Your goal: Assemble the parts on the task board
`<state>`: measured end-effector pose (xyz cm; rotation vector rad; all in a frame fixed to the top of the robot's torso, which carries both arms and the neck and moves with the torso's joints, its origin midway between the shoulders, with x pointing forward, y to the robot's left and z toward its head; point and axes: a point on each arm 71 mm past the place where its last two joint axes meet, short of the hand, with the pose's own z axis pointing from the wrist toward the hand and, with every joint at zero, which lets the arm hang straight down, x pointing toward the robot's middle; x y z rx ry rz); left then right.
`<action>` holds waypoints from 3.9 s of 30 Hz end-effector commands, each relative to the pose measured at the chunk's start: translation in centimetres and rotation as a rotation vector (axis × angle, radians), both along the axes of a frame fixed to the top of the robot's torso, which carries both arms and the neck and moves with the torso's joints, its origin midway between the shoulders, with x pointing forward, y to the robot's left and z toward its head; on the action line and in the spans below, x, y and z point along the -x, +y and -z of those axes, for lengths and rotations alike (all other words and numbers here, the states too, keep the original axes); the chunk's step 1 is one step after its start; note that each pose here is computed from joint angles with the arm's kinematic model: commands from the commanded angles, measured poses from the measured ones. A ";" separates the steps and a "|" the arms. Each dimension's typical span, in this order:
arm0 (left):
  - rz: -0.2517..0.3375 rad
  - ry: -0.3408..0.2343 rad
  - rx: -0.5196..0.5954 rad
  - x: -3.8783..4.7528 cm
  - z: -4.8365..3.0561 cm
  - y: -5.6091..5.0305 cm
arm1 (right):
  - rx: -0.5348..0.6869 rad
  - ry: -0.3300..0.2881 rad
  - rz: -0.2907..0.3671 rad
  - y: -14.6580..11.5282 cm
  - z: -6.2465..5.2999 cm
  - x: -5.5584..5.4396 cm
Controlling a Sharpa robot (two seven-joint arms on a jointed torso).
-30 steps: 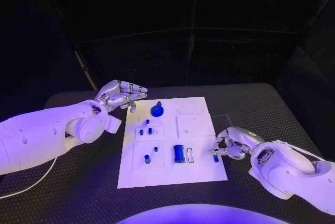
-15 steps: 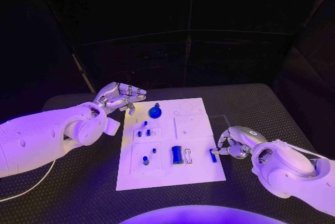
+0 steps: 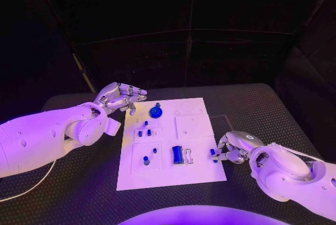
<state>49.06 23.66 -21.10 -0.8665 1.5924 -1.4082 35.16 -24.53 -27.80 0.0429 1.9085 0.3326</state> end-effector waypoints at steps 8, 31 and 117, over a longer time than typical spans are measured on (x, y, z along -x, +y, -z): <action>0.009 -0.001 0.009 0.04 -0.08 -0.1 | 0.002 0.031 -0.021 1.0 0.9 0.3; 0.008 0.000 0.009 0.11 -0.09 0.0 | 0.028 0.039 -0.037 1.9 1.7 0.2; 0.015 0.002 0.011 0.17 -0.11 -0.3 | -0.375 0.165 0.097 7.0 2.0 0.1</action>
